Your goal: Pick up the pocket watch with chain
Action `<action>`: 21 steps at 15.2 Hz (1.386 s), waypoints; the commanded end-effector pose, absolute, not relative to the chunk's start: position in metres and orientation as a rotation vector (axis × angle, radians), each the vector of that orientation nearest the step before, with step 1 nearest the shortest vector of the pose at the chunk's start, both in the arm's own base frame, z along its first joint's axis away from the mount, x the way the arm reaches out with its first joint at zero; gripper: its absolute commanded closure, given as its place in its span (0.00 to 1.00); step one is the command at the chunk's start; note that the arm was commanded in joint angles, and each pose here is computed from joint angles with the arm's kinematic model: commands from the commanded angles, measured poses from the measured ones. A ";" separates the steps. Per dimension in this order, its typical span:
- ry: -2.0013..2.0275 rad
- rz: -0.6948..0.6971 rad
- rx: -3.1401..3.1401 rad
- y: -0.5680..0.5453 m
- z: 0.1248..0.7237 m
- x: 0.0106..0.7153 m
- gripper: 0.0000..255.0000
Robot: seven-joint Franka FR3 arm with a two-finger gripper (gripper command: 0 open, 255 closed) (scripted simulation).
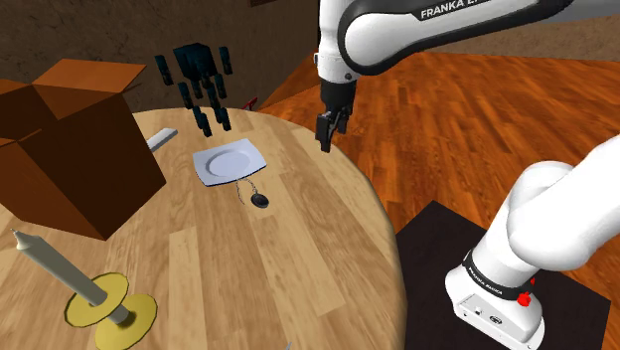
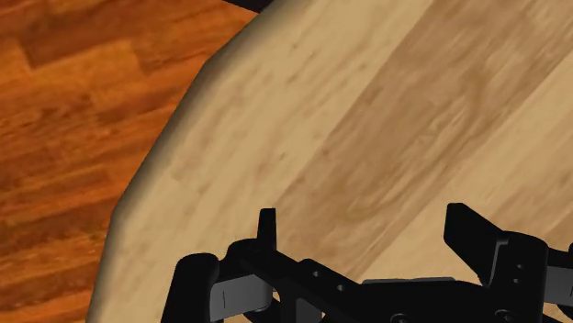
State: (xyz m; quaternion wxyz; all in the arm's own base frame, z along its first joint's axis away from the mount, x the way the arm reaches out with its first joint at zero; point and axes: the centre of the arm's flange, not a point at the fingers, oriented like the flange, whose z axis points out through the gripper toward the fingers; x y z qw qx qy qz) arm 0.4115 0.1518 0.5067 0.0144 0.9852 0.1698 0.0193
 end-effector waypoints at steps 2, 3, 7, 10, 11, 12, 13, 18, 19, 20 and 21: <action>0.606 0.081 3.063 0.185 0.492 0.426 0.00; 0.631 0.088 3.061 0.196 0.487 0.431 0.00; 0.732 0.113 3.051 0.239 0.469 0.446 0.00; 0.807 0.133 3.041 0.273 0.455 0.456 0.00; 0.833 0.139 3.038 0.284 0.451 0.459 0.00; 0.858 0.145 3.034 0.295 0.447 0.462 0.00; 0.883 0.152 3.029 0.307 0.442 0.464 0.00; 0.953 0.170 3.017 0.339 0.420 0.471 0.00; 0.953 0.170 3.017 0.339 0.415 0.471 0.00; 0.953 0.170 3.017 0.339 0.409 0.471 0.00; 0.953 0.170 3.017 0.339 0.404 0.471 0.00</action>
